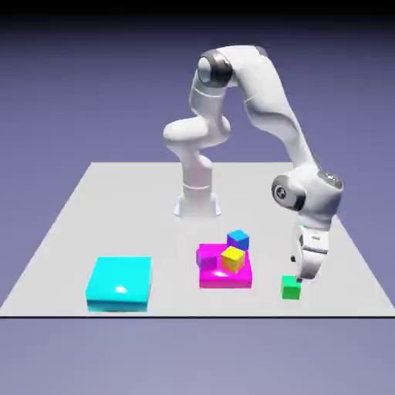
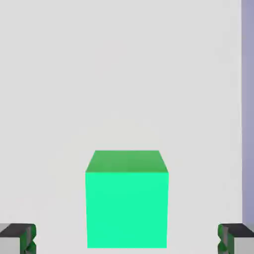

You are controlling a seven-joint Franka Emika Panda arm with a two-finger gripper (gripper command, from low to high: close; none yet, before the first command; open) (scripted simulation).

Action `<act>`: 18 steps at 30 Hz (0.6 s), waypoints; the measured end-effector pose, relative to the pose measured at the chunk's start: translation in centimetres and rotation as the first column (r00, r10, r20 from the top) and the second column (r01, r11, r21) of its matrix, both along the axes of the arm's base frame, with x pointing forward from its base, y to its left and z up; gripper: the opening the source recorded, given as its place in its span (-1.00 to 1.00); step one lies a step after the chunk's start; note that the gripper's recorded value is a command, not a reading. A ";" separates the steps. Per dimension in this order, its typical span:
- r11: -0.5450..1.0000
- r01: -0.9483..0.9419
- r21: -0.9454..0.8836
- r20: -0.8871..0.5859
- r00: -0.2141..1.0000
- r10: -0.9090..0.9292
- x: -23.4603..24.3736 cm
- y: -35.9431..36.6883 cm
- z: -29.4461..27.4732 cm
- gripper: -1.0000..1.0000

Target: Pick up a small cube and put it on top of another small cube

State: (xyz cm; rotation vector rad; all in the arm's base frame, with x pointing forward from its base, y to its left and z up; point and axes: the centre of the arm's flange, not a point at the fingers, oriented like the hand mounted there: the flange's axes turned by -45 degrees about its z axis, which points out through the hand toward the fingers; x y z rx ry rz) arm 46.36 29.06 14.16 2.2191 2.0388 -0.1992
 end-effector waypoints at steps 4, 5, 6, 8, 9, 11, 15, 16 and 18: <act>1.000 0.000 0.000 -0.001 1.000 0.000 -0.1 -0.3 -2.0 -1.00; 1.000 0.000 0.000 -0.001 1.000 0.000 0.0 -0.1 -0.4 -1.00; 1.000 0.000 0.000 -0.001 1.000 0.000 0.0 0.2 1.3 -1.00; 1.000 0.000 0.000 -0.001 1.000 0.000 0.0 0.5 4.6 -1.00; 0.999 0.054 -0.004 0.003 0.999 -0.054 0.3 -0.9 5.7 -1.00; 0.981 0.193 -0.013 0.013 0.981 -0.193 0.8 -4.8 7.5 -1.00; 0.889 0.458 -0.017 0.025 0.889 -0.458 0.6 -12.3 10.9 -1.00; 0.854 0.520 -0.016 0.026 0.854 -0.520 0.3 -14.2 11.7 -1.00; 0.764 0.646 -0.012 0.024 0.764 -0.645 -0.4 -18.3 13.1 -1.00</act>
